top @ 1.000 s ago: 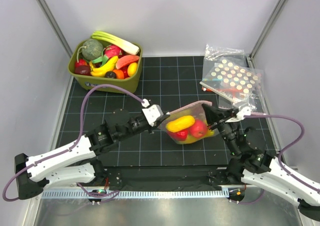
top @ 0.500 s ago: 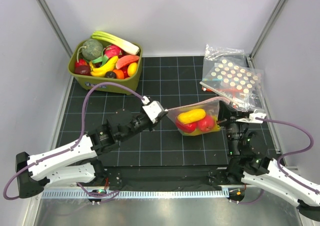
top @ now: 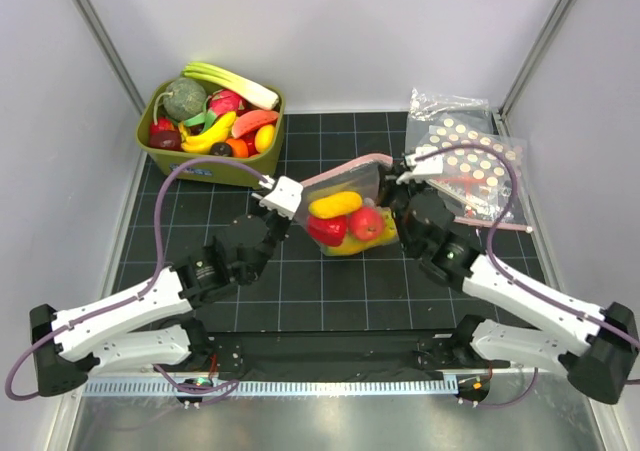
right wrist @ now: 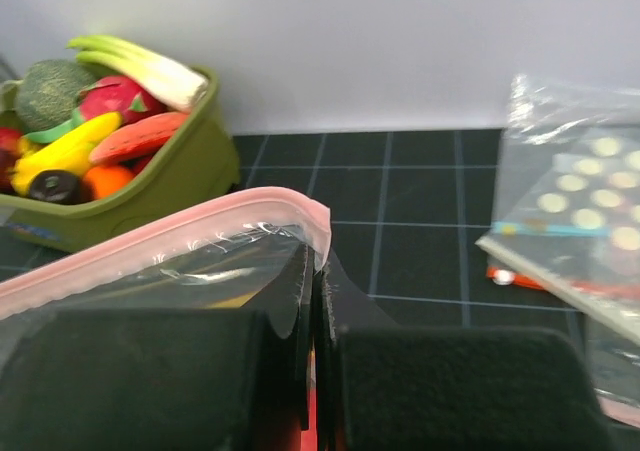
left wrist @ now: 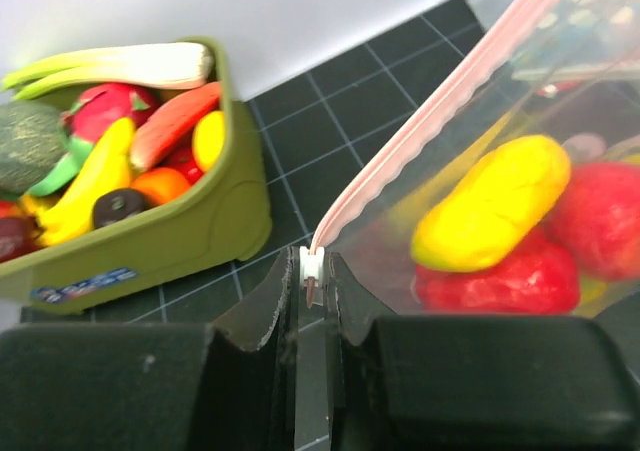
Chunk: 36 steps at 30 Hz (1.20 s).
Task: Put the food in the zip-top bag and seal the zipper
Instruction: Zip the zipper food storage bag at the center of the board, then place the zipper food storage bag at the center of the board.
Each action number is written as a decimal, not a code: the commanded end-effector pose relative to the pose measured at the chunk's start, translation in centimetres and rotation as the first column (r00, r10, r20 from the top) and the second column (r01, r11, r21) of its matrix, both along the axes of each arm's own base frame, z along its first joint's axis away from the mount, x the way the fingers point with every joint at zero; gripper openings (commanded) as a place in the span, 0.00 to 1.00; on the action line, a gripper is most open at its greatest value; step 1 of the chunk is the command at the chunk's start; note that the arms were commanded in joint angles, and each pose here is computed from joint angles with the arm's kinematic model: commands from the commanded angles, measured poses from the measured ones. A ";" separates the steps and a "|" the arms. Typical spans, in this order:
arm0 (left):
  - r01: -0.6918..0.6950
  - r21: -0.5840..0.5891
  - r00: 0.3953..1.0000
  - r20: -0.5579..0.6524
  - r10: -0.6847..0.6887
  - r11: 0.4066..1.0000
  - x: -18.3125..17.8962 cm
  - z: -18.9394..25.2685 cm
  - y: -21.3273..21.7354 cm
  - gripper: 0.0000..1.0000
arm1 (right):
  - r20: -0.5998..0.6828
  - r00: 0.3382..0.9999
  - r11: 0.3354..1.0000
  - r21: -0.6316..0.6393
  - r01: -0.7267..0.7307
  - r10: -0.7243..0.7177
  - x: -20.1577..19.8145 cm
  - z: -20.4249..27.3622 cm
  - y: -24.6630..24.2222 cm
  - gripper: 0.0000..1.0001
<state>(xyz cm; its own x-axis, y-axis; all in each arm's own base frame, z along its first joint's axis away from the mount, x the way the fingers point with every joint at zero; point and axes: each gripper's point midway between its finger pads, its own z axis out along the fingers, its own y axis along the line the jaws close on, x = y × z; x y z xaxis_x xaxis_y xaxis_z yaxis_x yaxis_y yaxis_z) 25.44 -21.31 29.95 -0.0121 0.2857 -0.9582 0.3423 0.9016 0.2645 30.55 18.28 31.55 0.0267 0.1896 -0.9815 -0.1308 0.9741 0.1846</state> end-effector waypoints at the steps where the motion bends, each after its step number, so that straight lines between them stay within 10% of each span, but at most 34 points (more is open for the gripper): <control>1: -0.192 -0.075 0.978 0.066 0.197 0.978 0.3 3.9 4.4 0.00 | -0.051 0.990 0.984 0.127 -0.123 0.130 2.9 0.3 2.5 0.01; 12: -0.357 -0.045 0.934 0.012 0.358 0.933 4.9 1.4 6.5 0.00 | -0.112 0.966 0.965 0.154 -0.214 0.233 10.2 -1.2 8.8 0.01; 27: -0.506 -0.348 0.852 -0.058 0.520 0.789 10.7 2.5 13.1 0.00 | 0.056 0.931 0.886 0.290 -0.362 0.362 16.9 3.0 16.3 0.03; 32: -0.598 -0.397 0.773 -0.055 0.632 0.696 11.4 3.3 14.6 0.16 | 0.038 0.942 0.873 0.364 -0.324 0.334 19.3 3.4 17.7 0.35; 34: -0.612 -0.426 0.757 -0.072 0.650 0.666 11.4 3.7 14.8 0.48 | -0.028 0.943 0.891 0.337 -0.304 0.332 19.8 3.0 18.0 0.86; 36: -0.599 -0.434 0.768 -0.075 0.635 0.673 11.3 3.9 14.5 0.80 | -0.073 0.952 0.911 0.319 -0.260 0.297 19.6 2.7 17.0 0.96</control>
